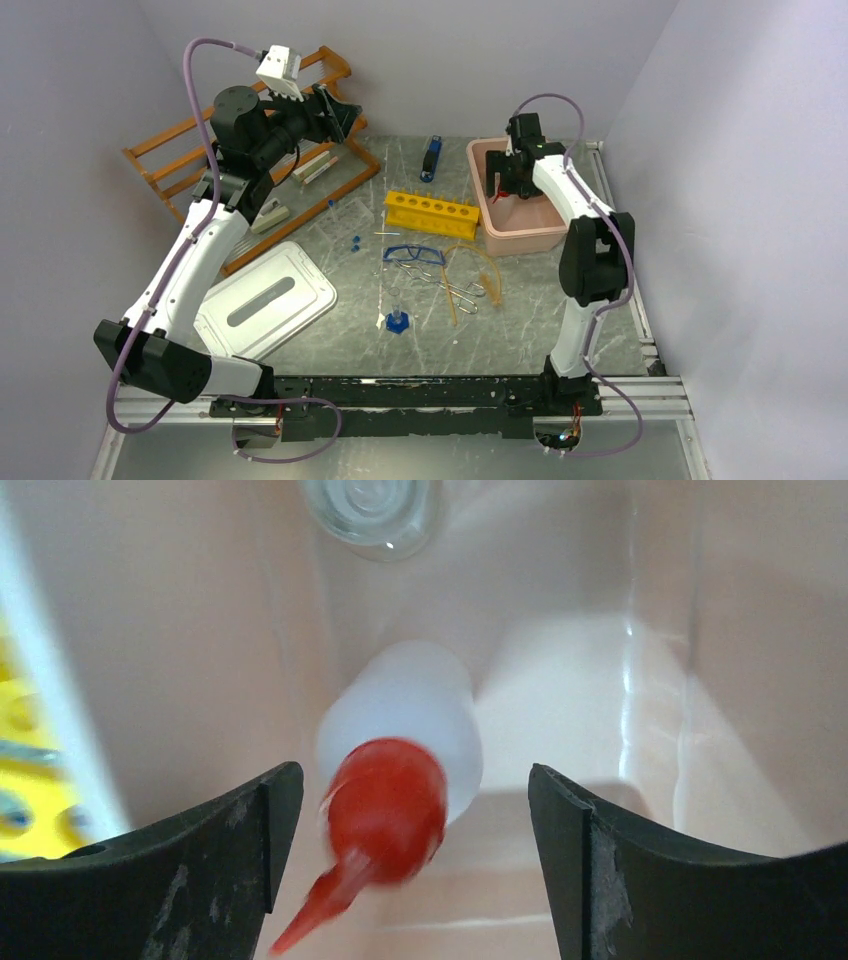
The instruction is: Organize the chemistry lab equipment
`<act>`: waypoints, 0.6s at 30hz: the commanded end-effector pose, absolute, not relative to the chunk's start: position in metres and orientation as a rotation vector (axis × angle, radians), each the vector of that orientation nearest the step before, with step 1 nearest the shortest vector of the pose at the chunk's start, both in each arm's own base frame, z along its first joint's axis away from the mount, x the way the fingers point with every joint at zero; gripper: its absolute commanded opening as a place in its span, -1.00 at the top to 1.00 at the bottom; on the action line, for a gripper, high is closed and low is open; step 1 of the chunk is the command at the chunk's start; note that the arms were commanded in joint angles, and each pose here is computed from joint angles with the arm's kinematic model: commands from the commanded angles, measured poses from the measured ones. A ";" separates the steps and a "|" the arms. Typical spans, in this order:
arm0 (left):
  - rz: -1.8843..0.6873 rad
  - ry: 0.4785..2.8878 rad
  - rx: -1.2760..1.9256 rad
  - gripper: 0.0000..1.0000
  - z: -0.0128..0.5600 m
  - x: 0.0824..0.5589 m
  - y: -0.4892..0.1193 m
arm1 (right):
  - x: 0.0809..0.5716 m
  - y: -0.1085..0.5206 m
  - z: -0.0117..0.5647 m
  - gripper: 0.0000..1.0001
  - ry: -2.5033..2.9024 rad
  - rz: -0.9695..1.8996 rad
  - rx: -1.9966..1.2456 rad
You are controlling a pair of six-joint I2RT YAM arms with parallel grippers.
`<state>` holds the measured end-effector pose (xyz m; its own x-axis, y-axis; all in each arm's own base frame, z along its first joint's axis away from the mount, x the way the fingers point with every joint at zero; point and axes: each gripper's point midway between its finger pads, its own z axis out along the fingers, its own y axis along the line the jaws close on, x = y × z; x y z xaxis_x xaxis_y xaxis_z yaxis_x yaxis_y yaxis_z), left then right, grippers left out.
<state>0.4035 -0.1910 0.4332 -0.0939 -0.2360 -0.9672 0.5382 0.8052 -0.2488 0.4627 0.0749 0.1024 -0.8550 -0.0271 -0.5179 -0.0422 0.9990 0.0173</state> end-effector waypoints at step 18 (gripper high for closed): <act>-0.608 1.633 0.094 -0.53 0.386 0.390 -0.169 | 0.400 0.199 0.265 -0.34 2.088 0.217 -0.462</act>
<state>0.3933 -0.1755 0.3949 -0.1585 -0.2554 -0.9537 0.4518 0.8401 -0.3001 0.4212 0.1542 0.2562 -0.5621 -0.1496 -0.8134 -0.2704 0.9627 0.0098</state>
